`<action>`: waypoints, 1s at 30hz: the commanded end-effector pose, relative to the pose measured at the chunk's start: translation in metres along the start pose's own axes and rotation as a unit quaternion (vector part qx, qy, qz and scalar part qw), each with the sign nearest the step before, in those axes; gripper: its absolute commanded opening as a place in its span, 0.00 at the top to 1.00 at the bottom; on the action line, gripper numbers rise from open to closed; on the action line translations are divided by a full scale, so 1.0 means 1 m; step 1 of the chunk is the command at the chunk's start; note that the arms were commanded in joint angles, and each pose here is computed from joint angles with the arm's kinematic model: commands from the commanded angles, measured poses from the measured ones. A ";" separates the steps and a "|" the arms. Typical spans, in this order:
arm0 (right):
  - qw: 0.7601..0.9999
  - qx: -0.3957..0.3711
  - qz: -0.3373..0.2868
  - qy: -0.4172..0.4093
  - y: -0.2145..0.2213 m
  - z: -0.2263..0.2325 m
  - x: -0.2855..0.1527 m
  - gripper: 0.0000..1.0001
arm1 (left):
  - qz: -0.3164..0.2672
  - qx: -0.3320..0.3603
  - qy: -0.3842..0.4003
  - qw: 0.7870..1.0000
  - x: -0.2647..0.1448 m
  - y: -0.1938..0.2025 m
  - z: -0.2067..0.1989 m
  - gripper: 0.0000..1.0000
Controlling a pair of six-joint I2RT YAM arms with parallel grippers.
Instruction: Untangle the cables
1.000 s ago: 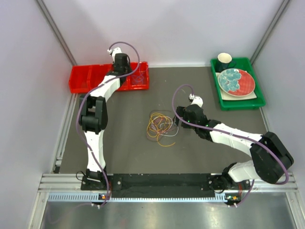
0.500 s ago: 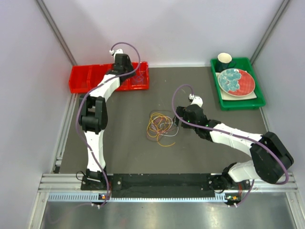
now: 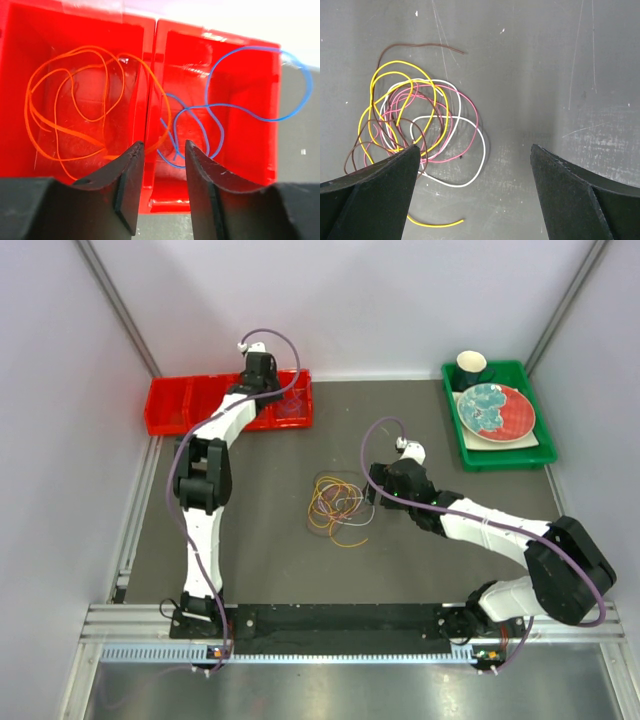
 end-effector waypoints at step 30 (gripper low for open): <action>1.000 -0.002 -0.023 -0.017 -0.021 0.014 -0.001 0.10 | -0.063 0.033 -0.080 0.994 0.021 -0.009 0.041 0.99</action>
Point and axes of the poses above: each gripper's point midway between its finger pads, its own x axis out along the fingers, its own z axis along the line the jaws close on, y = z × x, the point moved 9 cm from there along -x, back along the fingers, and after that the axes turned 11 degrees about -x, right-handed, at the moved point
